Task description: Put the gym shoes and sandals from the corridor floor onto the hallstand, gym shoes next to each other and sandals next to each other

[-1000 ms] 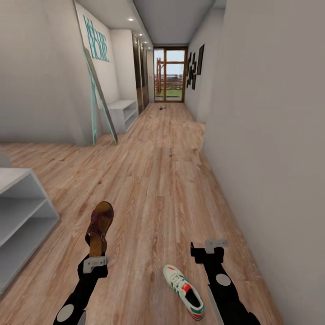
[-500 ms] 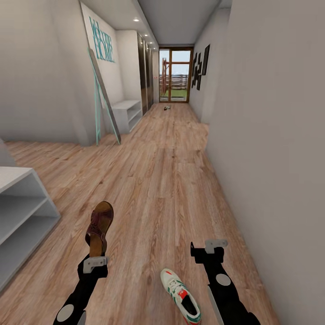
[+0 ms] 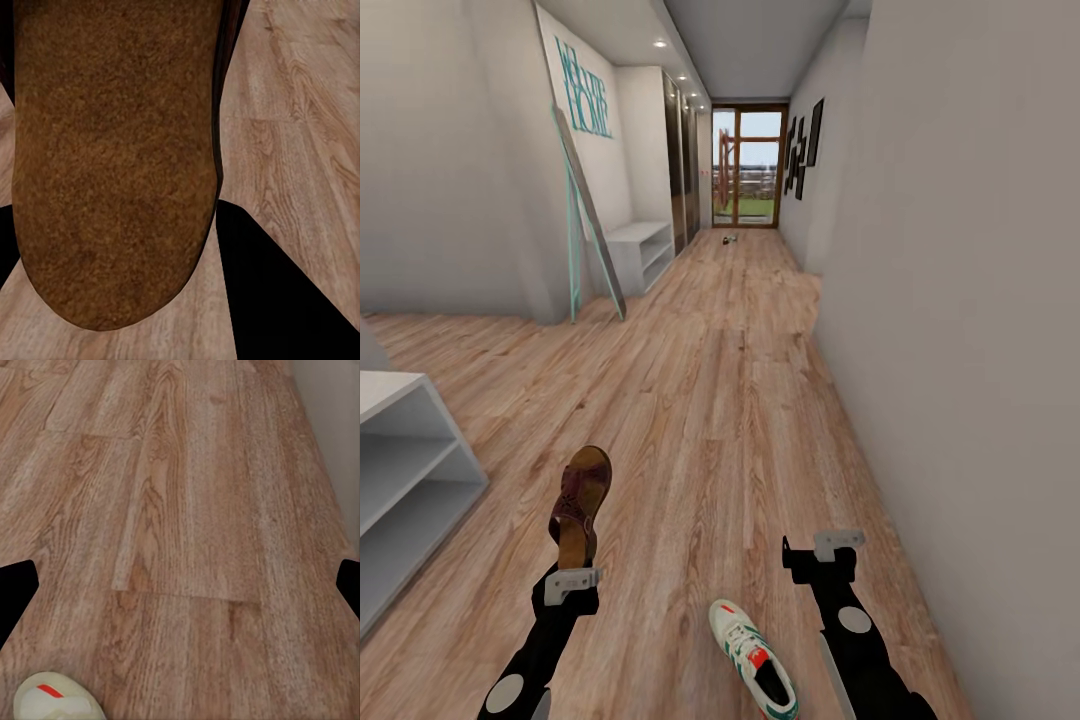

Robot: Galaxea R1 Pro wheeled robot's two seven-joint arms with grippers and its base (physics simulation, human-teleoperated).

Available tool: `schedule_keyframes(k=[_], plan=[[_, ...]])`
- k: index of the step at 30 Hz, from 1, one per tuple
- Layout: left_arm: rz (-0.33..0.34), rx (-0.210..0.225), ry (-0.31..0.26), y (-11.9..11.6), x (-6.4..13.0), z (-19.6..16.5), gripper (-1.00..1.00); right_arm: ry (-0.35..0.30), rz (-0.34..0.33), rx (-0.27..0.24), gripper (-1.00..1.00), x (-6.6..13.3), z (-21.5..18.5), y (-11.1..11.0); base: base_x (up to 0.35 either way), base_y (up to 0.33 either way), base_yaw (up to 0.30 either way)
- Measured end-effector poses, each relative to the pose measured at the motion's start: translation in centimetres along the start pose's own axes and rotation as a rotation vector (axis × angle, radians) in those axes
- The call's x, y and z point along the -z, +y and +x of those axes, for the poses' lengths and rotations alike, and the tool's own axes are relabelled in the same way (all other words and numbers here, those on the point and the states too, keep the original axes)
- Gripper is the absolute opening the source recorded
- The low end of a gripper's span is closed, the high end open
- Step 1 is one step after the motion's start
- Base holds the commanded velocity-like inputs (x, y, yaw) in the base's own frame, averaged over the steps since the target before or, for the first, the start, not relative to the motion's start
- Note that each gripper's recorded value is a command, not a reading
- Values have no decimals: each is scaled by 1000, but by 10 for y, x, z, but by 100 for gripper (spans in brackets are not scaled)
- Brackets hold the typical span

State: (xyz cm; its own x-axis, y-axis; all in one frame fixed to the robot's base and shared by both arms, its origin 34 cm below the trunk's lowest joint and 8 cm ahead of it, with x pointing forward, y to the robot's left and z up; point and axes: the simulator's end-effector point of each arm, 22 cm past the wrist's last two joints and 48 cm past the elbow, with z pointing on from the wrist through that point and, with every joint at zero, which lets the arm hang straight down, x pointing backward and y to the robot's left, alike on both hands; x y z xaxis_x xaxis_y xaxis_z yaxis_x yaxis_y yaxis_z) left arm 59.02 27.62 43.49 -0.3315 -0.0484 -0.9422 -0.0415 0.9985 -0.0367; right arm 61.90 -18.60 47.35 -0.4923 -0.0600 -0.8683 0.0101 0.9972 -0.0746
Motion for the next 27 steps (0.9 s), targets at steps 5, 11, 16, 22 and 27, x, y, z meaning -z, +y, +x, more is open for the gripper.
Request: schedule_keyframes(k=[5, 11, 16, 22, 27], plan=[[1, 0, 0, 0, 0, 0, -100, 3, 0, 1, 100, 0, 2, 0, 0, 0, 0], [0, 0, 0, 0, 0, 0, -100, 4, -1, 1, 100, 0, 2, 0, 0, 0, 0], [0, 0, 0, 0, 0, 0, -100, 3, 0, 2, 100, 0, 2, 0, 0, 0, 0], [3, -1, -11, -1, -1, -5, -100, 4, -1, 4, 100, 0, 2, 0, 0, 0, 0], [-16, 2, -147, 12, -4, -73, -100, 9, 2, 16, 100, -1, 5, -3, 0, 0, 0]])
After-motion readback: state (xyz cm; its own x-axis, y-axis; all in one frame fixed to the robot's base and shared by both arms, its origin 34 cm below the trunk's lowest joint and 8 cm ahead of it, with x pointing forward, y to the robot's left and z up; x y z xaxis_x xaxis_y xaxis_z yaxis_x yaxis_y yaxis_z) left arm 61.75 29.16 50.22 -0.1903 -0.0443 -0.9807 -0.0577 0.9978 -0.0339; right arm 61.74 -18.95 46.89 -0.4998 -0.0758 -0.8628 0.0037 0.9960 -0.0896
